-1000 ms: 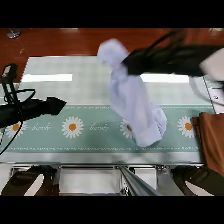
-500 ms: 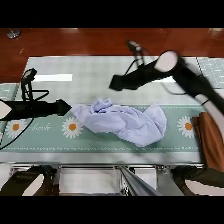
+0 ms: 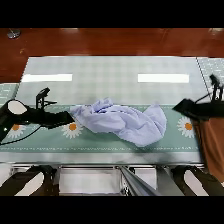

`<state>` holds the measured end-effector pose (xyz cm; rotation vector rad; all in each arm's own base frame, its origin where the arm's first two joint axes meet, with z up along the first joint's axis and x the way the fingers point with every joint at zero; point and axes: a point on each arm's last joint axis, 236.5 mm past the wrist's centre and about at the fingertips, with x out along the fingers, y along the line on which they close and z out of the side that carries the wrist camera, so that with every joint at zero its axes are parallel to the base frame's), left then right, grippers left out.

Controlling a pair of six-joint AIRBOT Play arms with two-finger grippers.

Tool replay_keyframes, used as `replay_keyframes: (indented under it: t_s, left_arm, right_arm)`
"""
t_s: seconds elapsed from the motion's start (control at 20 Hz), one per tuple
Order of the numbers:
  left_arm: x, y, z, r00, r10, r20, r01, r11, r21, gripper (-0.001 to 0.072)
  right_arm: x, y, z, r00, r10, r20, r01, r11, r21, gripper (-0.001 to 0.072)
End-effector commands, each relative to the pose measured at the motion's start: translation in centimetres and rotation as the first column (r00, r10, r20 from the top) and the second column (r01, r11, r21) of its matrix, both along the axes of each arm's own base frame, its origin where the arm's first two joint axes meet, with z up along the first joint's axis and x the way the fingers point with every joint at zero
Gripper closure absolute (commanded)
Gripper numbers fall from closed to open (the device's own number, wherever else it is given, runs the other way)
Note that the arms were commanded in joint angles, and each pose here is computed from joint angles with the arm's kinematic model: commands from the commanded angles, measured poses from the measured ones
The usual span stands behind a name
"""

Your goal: Fold the shirts.

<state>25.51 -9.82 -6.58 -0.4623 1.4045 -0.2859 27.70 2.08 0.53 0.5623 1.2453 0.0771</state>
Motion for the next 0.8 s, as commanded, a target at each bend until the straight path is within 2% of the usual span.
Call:
replay_keyframes:
  t_s: [0.0, 0.05, 0.2, 0.35, 0.45, 0.5, 0.6, 0.75]
  left_arm:
    - [1.1, -1.6, -1.4, 0.989, 0.147, 0.024, -0.142, 0.977, -0.156, 0.0007]
    - [1.6, -2.2, -1.4, 0.983, 0.180, 0.042, -0.169, 0.966, -0.194, 0.0007]
    - [2.3, -5.3, -1.3, 0.984, 0.154, 0.085, -0.125, 0.952, -0.279, 0.0007]
    - [2.2, -8.5, -1.9, 0.986, 0.163, 0.019, -0.145, 0.924, -0.354, 0.0008]
    - [1.9, -10.0, -2.3, 0.994, 0.109, 0.012, -0.098, 0.930, -0.354, 0.0009]
    - [2.1, -10.4, -2.2, 0.995, 0.096, 0.016, -0.084, 0.931, -0.355, 0.0054]
    - [2.7, -10.6, -1.5, 0.996, 0.088, 0.035, -0.069, 0.929, -0.365, 0.0683]
    - [3.5, -11.4, 0.2, 0.996, 0.056, 0.063, -0.027, 0.918, -0.395, 0.0687]
  right_arm:
    - [-5.6, 1.5, -4.9, 0.996, -0.059, -0.073, 0.064, 0.995, 0.080, 0.0095]
    - [-6.4, 1.9, -5.5, 0.994, -0.049, -0.101, 0.059, 0.994, 0.092, 0.0096]
    - [-7.0, 2.1, -6.1, 0.992, -0.045, -0.118, 0.057, 0.994, 0.099, 0.0096]
    - [-7.2, 2.4, -6.1, 0.993, -0.021, -0.120, 0.033, 0.994, 0.103, 0.0096]
    - [-7.6, 2.2, -6.3, 0.991, -0.010, -0.132, 0.023, 0.995, 0.092, 0.0096]
    - [-7.7, 2.2, -6.3, 0.990, -0.007, -0.138, 0.020, 0.995, 0.094, 0.0096]
    - [-8.1, 2.7, -6.5, 0.987, 0.014, -0.159, 0.003, 0.994, 0.106, 0.0095]
    - [-10.3, 5.8, -8.5, 0.958, 0.134, -0.252, -0.102, 0.985, 0.136, 0.0096]
